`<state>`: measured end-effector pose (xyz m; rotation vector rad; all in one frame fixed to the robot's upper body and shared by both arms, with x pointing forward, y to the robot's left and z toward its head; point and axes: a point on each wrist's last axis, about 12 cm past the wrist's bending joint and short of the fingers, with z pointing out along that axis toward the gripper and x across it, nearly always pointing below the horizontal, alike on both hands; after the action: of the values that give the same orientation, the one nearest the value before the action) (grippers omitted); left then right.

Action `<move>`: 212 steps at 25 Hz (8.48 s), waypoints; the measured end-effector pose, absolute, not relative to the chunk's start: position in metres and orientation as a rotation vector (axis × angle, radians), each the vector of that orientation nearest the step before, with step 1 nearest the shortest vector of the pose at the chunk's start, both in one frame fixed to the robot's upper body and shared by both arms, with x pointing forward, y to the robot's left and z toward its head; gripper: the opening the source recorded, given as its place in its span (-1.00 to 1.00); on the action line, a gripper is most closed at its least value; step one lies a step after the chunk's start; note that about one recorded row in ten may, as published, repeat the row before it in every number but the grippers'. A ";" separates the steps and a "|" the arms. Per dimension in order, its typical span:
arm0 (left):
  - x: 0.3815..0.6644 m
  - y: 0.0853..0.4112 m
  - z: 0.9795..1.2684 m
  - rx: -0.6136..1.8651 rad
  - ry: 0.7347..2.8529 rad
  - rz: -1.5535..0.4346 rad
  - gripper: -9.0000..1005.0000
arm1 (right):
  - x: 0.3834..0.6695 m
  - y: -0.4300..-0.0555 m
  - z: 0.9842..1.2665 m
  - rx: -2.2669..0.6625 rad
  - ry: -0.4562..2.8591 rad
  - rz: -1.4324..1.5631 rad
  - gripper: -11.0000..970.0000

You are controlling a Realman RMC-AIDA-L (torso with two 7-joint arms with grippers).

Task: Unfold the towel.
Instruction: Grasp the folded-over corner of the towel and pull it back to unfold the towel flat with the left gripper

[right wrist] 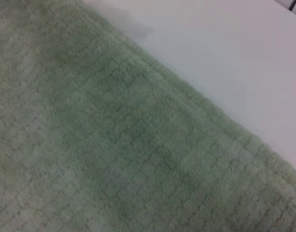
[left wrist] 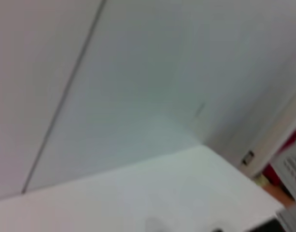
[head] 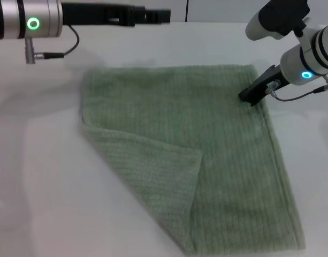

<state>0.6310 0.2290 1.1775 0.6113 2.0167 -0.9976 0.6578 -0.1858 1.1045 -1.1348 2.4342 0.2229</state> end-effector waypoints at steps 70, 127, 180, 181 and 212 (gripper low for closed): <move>0.585 0.134 1.101 1.359 2.159 -0.890 0.50 | 0.657 -0.181 1.103 -1.159 2.430 0.220 -0.92; 0.577 0.136 1.109 1.564 2.094 -0.876 -0.88 | 0.656 -0.181 1.103 -1.157 2.432 0.220 -0.90; 0.565 0.203 1.137 1.564 2.434 -0.983 -0.73 | 0.656 -0.176 1.103 -1.197 2.420 0.203 -0.88; 0.565 0.203 1.136 1.572 2.445 -0.970 -0.73 | 0.656 -0.176 1.103 -1.197 2.421 0.203 -0.88; 0.571 0.215 1.183 1.672 2.211 -0.834 0.38 | 0.656 -0.174 1.103 -1.189 2.423 0.208 -0.87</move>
<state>0.5709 0.2151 1.1833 1.6720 2.2113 -0.8340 0.6558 -0.1740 1.1033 -1.1893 2.4233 0.2079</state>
